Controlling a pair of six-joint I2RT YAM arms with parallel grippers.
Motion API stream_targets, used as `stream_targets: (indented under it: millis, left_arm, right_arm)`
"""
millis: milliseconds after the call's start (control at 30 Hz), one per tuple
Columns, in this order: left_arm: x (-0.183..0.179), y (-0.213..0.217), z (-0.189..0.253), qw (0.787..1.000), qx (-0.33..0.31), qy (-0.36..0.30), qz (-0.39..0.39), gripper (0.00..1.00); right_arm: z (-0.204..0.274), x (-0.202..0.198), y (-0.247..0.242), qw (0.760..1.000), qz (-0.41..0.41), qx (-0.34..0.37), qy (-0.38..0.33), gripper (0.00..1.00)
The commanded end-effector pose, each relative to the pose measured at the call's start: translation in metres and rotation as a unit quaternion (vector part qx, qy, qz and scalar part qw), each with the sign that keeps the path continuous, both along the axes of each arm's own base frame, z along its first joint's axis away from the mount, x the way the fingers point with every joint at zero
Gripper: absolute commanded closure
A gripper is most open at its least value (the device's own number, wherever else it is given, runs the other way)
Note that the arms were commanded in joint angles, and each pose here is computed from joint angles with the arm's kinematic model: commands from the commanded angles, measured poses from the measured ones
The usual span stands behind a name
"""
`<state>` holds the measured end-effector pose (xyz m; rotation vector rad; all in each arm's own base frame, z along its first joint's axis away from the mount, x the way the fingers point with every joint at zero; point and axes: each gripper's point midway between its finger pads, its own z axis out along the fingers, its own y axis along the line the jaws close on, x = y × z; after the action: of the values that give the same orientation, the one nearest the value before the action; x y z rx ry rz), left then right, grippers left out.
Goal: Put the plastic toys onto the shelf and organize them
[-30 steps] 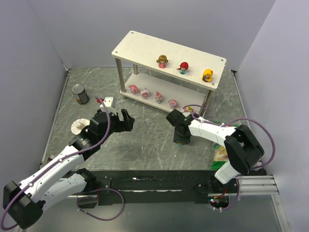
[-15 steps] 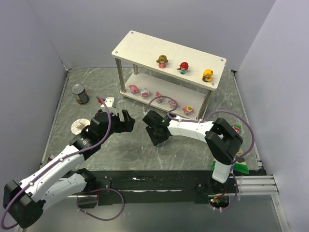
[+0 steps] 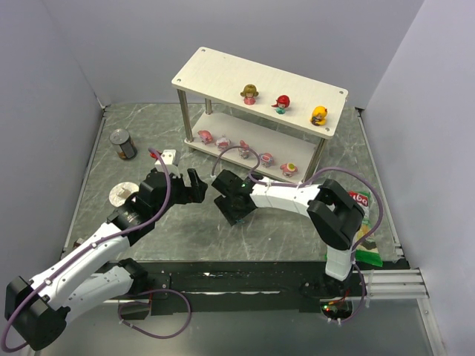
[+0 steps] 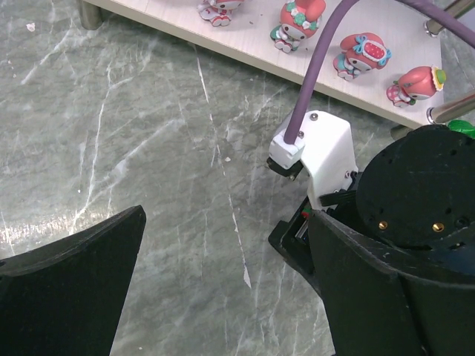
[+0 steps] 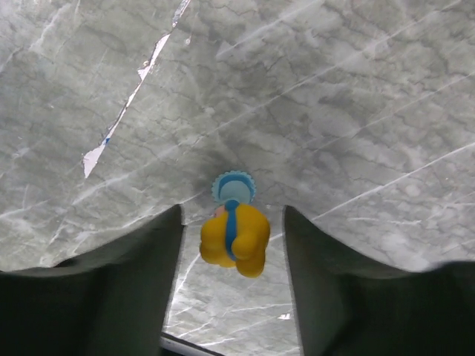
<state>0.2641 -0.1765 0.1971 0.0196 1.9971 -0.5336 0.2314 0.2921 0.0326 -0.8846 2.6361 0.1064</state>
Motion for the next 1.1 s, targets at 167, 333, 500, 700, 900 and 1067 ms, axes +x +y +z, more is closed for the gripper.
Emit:
stream_targets:
  millis: [167, 333, 500, 700, 900, 1067]
  left_arm:
    - [0.000, -0.004, 0.028, 0.999, -0.023, -0.040, -0.015, 0.04]
    - [-0.002, -0.008, 0.028, 0.998, -0.025, -0.044, -0.033, 0.04]
    - [-0.002, -0.016, 0.016, 0.998, -0.020, -0.025, -0.047, 0.04]
    - [-0.007, -0.041, 0.004, 0.994, -0.047, -0.013, -0.099, 0.02]
    - [-0.018, -0.070, -0.027, 0.991, -0.043, 0.034, -0.122, 0.02]
    - [-0.030, -0.098, -0.046, 0.984, -0.040, 0.042, -0.167, 0.03]
  right_arm:
    - [0.029, 0.003, 0.016, 0.998, 0.009, 0.056, -0.024, 0.01]
    - [0.048, -0.011, 0.008, 0.995, -0.002, 0.092, -0.027, 0.00]
    - [0.079, -0.030, -0.006, 0.989, -0.025, 0.142, -0.029, 0.00]
    - [0.115, -0.052, -0.044, 0.986, -0.090, 0.140, -0.025, 0.02]
    - [0.146, -0.061, -0.079, 0.967, -0.182, 0.173, -0.045, 0.03]
    - [0.170, -0.066, -0.095, 0.944, -0.219, 0.239, -0.063, 0.03]
